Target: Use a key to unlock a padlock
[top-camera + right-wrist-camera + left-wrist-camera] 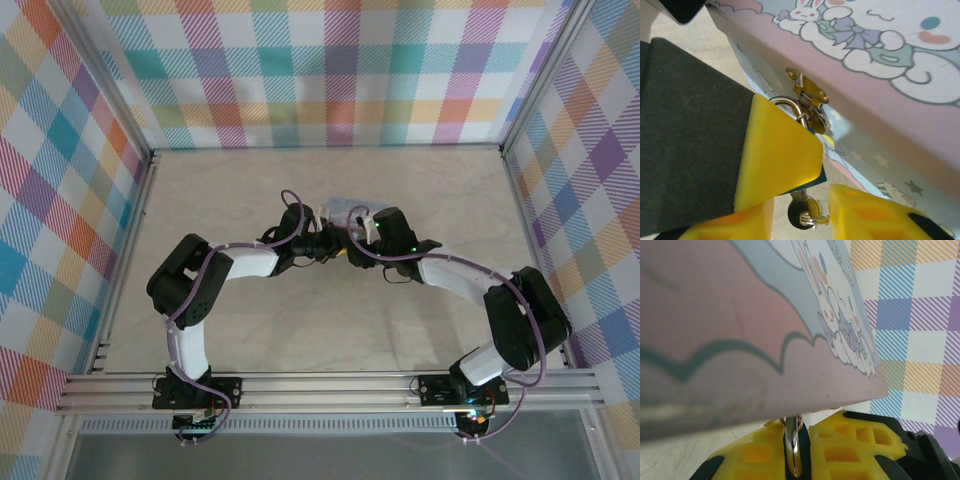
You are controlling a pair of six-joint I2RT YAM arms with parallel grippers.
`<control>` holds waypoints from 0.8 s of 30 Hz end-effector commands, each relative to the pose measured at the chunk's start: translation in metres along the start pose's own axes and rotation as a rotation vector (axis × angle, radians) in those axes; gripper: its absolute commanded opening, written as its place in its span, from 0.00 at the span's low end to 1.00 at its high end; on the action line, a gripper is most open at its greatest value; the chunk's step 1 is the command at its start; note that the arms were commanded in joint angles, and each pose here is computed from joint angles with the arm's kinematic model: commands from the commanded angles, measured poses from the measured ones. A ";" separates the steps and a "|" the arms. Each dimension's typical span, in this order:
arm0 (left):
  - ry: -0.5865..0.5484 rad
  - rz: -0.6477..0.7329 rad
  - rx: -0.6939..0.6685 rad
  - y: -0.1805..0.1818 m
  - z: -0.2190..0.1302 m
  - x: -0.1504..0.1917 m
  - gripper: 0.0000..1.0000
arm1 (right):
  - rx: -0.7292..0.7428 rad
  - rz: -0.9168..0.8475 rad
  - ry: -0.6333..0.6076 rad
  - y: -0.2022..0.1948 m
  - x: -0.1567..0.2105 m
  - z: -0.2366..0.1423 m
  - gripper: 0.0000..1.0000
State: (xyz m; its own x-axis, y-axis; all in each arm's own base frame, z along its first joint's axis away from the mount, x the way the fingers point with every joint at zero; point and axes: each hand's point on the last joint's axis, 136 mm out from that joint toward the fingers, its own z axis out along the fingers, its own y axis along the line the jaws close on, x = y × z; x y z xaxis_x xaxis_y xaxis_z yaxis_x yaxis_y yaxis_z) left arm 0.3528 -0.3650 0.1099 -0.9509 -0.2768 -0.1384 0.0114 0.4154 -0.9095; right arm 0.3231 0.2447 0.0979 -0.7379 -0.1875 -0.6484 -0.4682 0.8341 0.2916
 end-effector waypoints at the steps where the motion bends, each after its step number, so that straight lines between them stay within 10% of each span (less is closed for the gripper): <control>1: 0.000 0.057 0.105 -0.045 -0.009 -0.004 0.00 | 0.002 -0.032 -0.016 0.004 -0.011 0.001 0.32; 12: 0.003 0.052 0.100 -0.040 -0.010 -0.002 0.00 | -0.017 -0.046 0.020 0.007 -0.003 0.004 0.03; 24: 0.011 0.038 0.014 -0.006 -0.006 0.006 0.01 | -0.007 0.004 0.018 0.003 0.007 0.003 0.33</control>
State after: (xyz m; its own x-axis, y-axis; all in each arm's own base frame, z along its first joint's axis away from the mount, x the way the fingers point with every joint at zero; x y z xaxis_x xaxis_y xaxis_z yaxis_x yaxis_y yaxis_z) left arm 0.3523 -0.3621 0.1072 -0.9511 -0.2781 -0.1345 0.0037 0.4249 -0.9052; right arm 0.3212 0.2446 0.0940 -0.7429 -0.2136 -0.6344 -0.4761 0.8347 0.2766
